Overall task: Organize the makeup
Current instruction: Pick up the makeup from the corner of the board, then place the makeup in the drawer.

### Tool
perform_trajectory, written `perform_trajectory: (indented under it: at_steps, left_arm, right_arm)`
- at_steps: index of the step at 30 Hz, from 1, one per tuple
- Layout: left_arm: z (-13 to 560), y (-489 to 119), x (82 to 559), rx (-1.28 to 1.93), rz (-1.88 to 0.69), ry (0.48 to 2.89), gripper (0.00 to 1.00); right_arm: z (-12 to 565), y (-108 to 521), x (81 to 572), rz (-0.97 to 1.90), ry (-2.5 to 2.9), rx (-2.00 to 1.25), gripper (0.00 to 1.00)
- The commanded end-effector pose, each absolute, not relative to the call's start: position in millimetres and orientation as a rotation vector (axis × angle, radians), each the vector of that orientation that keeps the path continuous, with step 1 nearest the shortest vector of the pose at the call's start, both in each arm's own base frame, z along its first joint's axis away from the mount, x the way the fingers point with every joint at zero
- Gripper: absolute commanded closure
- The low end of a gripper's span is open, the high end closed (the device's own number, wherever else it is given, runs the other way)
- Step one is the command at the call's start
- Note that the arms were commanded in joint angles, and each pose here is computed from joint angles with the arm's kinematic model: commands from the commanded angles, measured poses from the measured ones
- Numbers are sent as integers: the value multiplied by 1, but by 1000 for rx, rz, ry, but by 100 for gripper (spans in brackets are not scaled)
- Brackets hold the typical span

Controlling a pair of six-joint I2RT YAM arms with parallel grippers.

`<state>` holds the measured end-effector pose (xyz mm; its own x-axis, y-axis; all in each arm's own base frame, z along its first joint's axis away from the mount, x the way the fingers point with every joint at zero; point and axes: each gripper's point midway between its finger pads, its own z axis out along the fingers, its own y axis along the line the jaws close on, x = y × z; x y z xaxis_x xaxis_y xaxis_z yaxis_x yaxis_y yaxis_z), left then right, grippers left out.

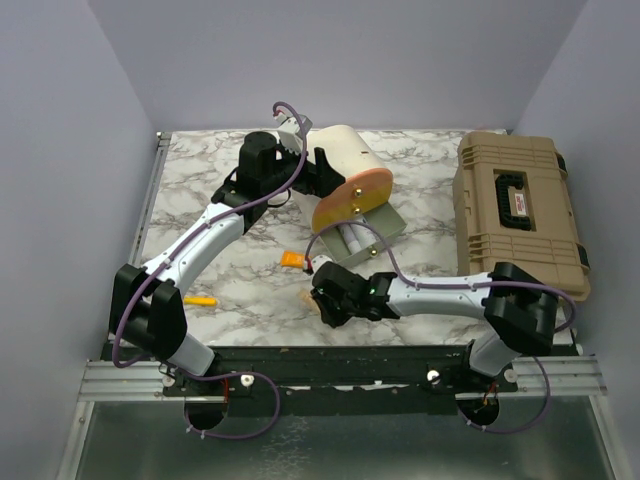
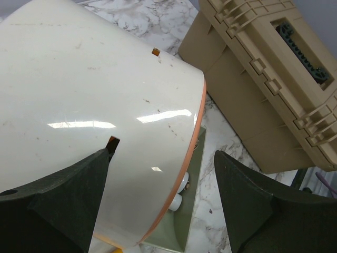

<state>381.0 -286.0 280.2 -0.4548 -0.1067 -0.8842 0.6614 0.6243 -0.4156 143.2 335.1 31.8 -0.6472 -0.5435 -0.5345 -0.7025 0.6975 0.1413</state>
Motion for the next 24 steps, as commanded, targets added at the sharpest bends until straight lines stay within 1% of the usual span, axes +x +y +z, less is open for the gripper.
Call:
perform_trajectory:
  at_steps: [1, 10, 18, 24]
  left_arm:
    - [258, -282, 374, 434, -937, 1921, 17]
    - [256, -282, 373, 437, -941, 1927, 17]
    - [260, -282, 372, 445, -942, 1915, 17]
    - [263, -282, 373, 449, -939, 1907, 17]
  right_arm:
    - [60, 337, 158, 467, 2343, -866, 100]
    - [100, 333, 167, 535, 2230, -752, 100]
    - [151, 300, 202, 311, 2099, -623, 100]
    - [173, 286, 203, 368, 2049, -514, 100]
